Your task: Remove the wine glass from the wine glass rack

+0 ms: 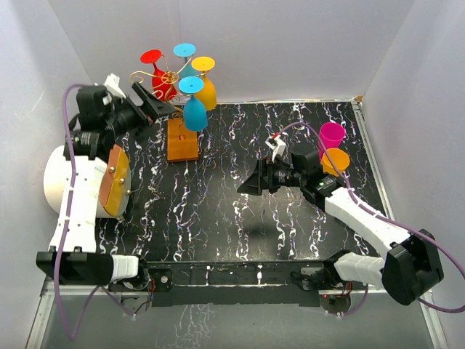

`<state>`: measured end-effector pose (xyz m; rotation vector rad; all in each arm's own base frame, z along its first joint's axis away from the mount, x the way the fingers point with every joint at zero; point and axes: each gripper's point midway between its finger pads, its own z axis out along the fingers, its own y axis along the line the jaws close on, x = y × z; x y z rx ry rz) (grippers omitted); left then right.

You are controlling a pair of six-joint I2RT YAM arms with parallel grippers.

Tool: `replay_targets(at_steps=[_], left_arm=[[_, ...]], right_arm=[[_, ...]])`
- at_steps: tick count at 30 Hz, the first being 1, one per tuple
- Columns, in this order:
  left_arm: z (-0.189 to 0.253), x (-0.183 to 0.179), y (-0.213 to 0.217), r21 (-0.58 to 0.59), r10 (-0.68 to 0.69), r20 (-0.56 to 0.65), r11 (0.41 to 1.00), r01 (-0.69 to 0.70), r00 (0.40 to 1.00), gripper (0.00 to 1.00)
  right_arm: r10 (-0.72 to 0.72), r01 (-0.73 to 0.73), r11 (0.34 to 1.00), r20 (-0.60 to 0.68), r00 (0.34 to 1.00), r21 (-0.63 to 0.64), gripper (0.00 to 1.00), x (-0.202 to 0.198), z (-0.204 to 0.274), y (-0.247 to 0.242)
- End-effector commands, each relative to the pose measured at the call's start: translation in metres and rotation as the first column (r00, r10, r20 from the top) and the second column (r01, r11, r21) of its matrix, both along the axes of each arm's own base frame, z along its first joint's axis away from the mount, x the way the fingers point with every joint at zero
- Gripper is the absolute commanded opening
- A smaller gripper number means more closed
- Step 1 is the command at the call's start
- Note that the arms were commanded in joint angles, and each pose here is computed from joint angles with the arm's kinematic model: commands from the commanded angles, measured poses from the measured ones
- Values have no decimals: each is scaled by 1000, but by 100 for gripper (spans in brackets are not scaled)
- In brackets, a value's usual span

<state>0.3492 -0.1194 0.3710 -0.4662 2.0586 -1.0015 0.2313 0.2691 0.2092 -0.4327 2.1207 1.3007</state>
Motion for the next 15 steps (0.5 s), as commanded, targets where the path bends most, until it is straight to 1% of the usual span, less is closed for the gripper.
replay_targets(at_steps=[1,6,9,12,15], left_arm=[[40,26,7,98,2,120,995,-14,993,91],[57,65,3,147,2,130,989,-21,991,79],[64,83,-2,167,3,140,986,-26,990,74],[59,99,-13,181,0,126,983,-23,992,69],[50,107,-22,208,12,109,978,-35,994,67]], right_arm=[[-36,35,999,175,984,10,80,11,45,-6],[-75,81,997,195,978,-20,80,12,47,-15],[-94,102,994,200,975,-33,80,12,47,-20],[-108,118,992,203,973,-39,81,11,48,-24],[-114,126,991,205,972,-44,81,10,49,-26]])
